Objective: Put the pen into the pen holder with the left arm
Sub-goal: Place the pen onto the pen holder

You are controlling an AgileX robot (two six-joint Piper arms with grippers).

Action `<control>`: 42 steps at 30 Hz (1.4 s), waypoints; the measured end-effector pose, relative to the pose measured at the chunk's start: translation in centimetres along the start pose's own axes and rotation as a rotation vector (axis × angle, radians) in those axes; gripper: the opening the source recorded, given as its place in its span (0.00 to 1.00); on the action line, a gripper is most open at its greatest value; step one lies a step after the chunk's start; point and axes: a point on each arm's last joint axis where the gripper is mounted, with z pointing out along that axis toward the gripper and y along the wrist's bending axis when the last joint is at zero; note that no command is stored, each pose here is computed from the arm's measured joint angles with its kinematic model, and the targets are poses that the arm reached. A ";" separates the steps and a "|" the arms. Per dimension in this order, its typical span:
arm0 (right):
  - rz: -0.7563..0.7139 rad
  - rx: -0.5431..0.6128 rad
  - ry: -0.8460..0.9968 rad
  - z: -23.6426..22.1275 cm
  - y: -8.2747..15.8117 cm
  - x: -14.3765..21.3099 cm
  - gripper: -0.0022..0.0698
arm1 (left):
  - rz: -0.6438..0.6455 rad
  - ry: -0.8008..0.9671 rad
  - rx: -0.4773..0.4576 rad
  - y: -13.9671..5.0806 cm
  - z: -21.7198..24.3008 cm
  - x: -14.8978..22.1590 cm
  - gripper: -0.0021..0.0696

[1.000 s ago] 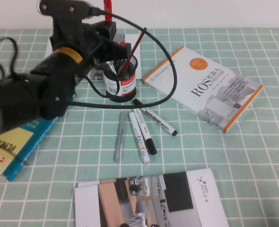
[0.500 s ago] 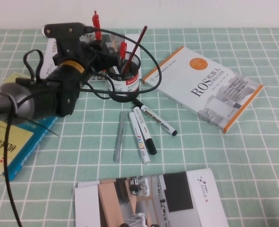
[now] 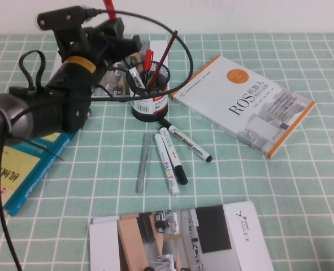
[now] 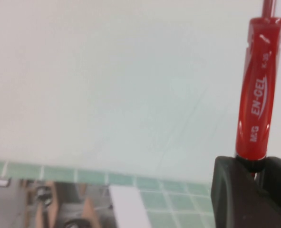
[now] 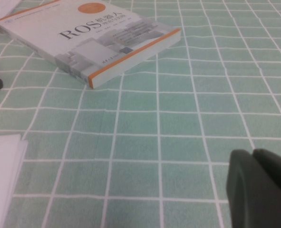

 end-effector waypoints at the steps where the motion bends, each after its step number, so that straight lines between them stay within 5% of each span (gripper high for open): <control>1: 0.000 0.000 0.000 0.0 0.0 0.0 0.00 | -0.012 -0.010 0.007 -0.1 0.0 -0.1 0.12; 15: 0.000 0.000 0.000 0.0 0.0 0.0 0.00 | -0.044 0.132 0.000 1.1 1.2 5.2 0.12; 23: 0.000 0.000 0.000 0.0 0.0 0.0 0.00 | 0.072 0.156 0.027 0.9 1.1 5.4 0.15; 30: 0.000 0.000 0.000 0.0 0.0 0.0 0.00 | 0.094 0.165 0.037 0.8 1.0 5.2 0.51; 35: 0.000 0.000 0.000 0.0 0.0 0.0 0.00 | 0.110 0.159 0.039 0.3 -0.7 3.3 0.58; 39: 0.000 0.000 0.000 0.0 0.0 0.0 0.00 | 0.117 0.145 0.045 -0.4 -3.4 0.6 0.53; 42: 0.000 0.000 0.000 0.0 0.0 0.0 0.00 | 0.148 0.122 0.068 -1.1 -6.8 -2.1 0.31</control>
